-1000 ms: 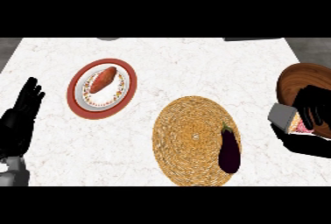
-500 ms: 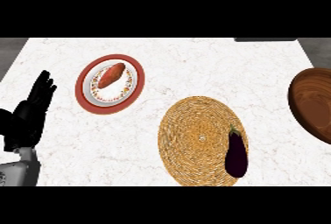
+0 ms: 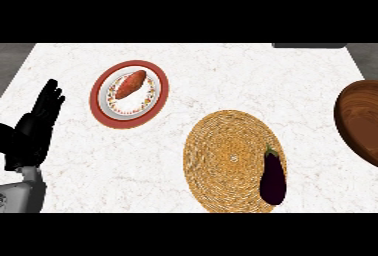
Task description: Pick the cupcake from the placemat and place it in the bowl
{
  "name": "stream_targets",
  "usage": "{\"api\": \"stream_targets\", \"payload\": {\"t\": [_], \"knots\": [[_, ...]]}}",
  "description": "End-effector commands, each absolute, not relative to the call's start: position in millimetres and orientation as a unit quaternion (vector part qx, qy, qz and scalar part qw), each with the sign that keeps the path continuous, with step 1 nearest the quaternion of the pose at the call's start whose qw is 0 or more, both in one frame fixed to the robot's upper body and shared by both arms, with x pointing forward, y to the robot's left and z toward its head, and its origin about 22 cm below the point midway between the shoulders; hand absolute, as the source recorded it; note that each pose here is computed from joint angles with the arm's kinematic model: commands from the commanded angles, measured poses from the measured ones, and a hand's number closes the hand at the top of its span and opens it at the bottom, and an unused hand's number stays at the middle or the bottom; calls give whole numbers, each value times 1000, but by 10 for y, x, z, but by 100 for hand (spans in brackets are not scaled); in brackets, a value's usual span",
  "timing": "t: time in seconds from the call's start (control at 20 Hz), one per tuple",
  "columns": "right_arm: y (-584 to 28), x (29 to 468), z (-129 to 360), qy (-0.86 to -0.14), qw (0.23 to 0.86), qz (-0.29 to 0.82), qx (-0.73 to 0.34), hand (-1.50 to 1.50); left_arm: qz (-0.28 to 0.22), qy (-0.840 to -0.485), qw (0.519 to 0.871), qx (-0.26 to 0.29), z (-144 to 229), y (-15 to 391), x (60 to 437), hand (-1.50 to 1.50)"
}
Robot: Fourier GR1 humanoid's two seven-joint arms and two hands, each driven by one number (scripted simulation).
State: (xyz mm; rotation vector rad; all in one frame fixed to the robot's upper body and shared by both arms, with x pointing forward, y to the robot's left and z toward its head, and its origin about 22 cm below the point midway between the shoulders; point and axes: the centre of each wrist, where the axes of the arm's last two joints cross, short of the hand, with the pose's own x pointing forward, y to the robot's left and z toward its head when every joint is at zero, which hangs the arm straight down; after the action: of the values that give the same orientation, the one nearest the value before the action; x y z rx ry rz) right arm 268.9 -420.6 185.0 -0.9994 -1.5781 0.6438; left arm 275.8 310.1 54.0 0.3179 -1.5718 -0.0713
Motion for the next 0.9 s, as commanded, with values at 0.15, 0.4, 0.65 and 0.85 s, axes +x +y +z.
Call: {"api": "stream_targets", "payload": {"t": [0.15, 0.4, 0.65, 0.85], "knots": [[-4619, 3106, 1586, -664, 559, 255, -426, 150, -35, -710, 688, 147, 573, 3041, 2797, 0], [-4706, 3129, 1382, -529, 591, 368, -486, 150, -47, -710, 689, 141, 502, 2973, 2668, 0], [-4946, 3200, 968, -538, 673, 311, -401, -150, -35, -704, 696, 140, 607, 3016, 2865, 0], [-5094, 3222, 988, -567, 666, 327, -358, -150, -37, -712, 688, 137, 568, 2946, 2830, 0]]}}
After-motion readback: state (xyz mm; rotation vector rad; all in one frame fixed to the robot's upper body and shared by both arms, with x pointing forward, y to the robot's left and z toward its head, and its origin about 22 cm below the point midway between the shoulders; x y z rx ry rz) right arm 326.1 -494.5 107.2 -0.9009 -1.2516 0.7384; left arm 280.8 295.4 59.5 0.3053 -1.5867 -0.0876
